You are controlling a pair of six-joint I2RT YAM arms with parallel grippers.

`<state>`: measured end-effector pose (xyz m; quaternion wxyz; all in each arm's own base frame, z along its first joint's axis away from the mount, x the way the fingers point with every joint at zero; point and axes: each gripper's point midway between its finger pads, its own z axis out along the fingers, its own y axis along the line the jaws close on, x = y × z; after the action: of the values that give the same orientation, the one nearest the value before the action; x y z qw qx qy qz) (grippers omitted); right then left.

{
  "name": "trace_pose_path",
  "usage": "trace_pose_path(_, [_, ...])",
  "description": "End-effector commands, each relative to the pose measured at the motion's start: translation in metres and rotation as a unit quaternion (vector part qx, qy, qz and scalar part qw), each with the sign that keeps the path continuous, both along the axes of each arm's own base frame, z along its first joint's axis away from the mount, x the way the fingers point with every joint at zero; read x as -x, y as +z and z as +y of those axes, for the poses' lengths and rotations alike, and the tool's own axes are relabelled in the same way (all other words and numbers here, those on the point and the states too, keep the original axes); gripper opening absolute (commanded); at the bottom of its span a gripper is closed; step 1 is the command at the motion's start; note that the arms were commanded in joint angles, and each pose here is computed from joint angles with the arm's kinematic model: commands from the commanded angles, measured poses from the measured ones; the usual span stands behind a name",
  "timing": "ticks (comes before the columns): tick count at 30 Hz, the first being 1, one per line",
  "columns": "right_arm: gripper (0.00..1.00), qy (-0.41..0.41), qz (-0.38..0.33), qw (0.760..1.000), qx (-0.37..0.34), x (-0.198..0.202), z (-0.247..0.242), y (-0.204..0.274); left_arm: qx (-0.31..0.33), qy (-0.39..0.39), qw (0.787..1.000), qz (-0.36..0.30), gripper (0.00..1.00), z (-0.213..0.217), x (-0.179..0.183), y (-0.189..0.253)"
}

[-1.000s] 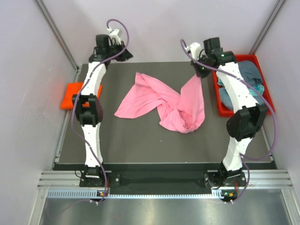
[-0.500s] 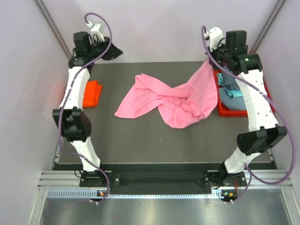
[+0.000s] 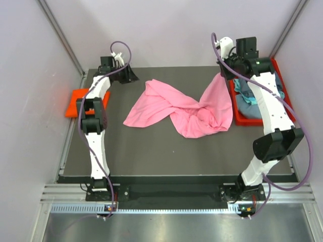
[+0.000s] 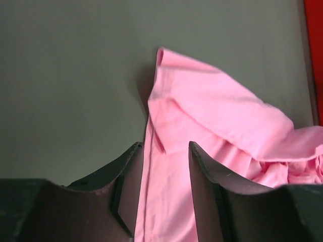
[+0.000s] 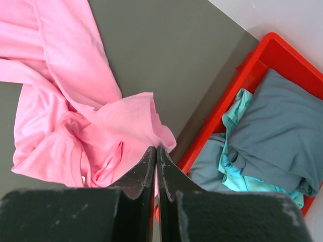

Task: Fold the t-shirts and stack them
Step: Flatten the tshirt out

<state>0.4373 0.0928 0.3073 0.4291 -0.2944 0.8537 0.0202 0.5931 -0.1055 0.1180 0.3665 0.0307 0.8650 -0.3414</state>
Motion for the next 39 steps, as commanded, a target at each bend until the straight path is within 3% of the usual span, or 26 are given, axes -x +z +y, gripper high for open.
trace_pose_path(1, [0.00,0.002,-0.002,1.000,-0.007,-0.004,0.005,0.000,-0.003,-0.001,0.994,-0.106,0.46,0.001,-0.032,0.053])
trace_pose_path(7, [0.00,-0.001,0.008,1.000,0.005,-0.008,0.002,-0.011,-0.005,-0.005,0.995,-0.096,0.46,-0.008,-0.040,0.026])
trace_pose_path(8, [0.00,-0.001,0.011,1.000,0.007,-0.008,0.002,-0.014,-0.003,-0.024,0.995,-0.097,0.46,-0.032,-0.037,0.025])
trace_pose_path(20, [0.00,-0.013,0.013,0.999,0.027,-0.009,-0.006,-0.019,-0.012,-0.048,0.994,-0.097,0.44,-0.073,-0.046,-0.012])
trace_pose_path(31, [0.00,-0.018,0.012,0.999,0.030,-0.013,-0.007,-0.021,-0.031,-0.041,0.994,-0.094,0.42,-0.074,-0.050,-0.026])
trace_pose_path(39, [0.00,-0.016,0.017,0.999,0.031,-0.015,-0.006,-0.025,-0.059,-0.003,0.991,-0.116,0.42,-0.046,-0.067,-0.017])
